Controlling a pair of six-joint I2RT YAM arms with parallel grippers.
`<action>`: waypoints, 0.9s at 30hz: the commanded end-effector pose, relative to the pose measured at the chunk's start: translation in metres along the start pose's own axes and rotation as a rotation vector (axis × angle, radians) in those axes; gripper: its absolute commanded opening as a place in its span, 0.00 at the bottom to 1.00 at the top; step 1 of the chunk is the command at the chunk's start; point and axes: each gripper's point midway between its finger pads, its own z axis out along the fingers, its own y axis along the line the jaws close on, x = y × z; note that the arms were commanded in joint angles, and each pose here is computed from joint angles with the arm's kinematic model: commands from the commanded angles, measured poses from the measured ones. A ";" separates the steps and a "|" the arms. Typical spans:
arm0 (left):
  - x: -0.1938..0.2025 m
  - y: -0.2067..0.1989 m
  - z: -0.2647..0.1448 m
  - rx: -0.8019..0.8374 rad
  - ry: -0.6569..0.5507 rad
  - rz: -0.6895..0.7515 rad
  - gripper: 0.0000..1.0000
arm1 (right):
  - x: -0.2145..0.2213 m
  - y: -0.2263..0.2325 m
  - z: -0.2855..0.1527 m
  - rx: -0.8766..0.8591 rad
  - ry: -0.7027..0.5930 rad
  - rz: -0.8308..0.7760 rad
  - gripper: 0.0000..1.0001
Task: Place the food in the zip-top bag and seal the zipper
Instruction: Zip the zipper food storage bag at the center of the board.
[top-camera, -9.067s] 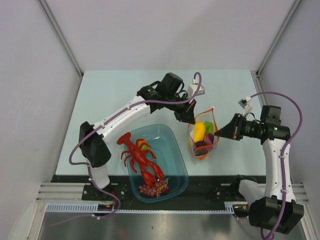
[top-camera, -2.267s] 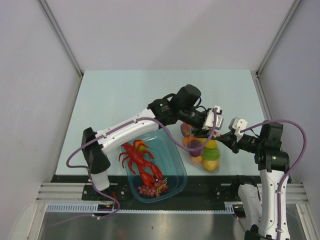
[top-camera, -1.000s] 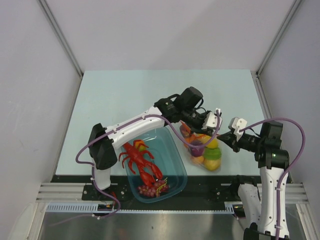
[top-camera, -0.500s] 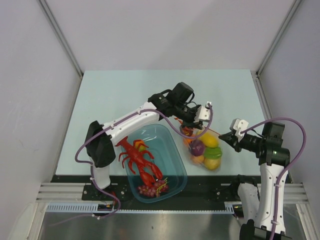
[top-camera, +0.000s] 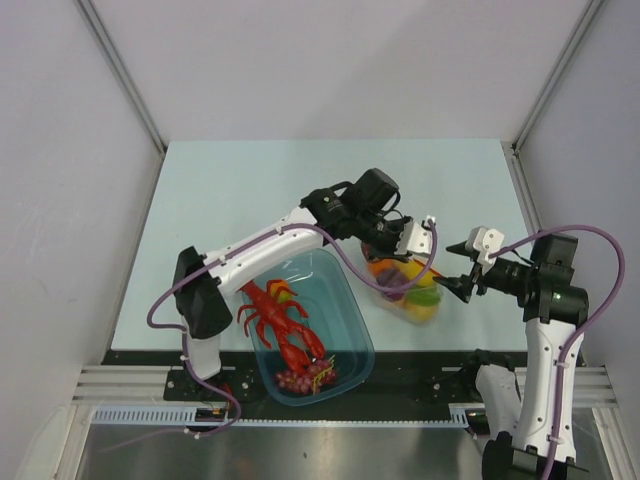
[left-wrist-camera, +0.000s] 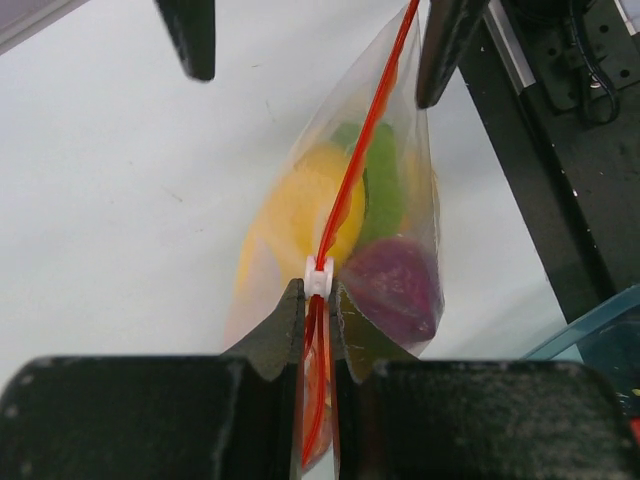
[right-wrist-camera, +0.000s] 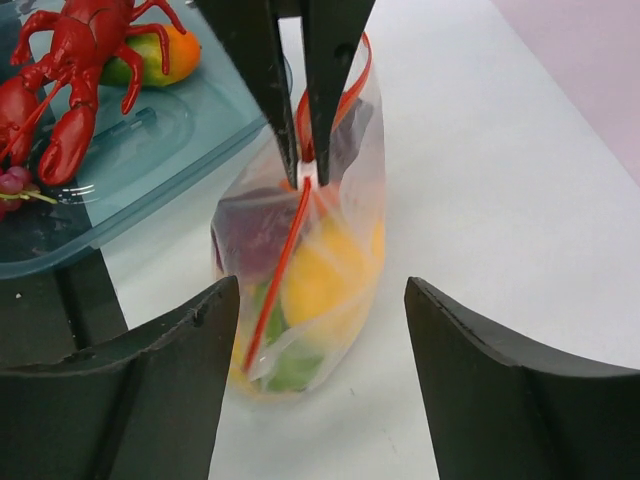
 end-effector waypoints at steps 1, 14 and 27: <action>-0.031 0.004 -0.009 -0.036 -0.041 0.093 0.00 | -0.017 0.001 0.002 -0.026 -0.042 -0.081 0.69; -0.030 0.000 0.003 -0.009 -0.046 0.070 0.00 | 0.010 0.010 0.027 -0.094 0.049 -0.121 0.37; 0.013 -0.001 -0.016 -0.009 0.038 0.044 0.06 | 0.016 0.002 0.019 -0.010 0.095 -0.130 0.00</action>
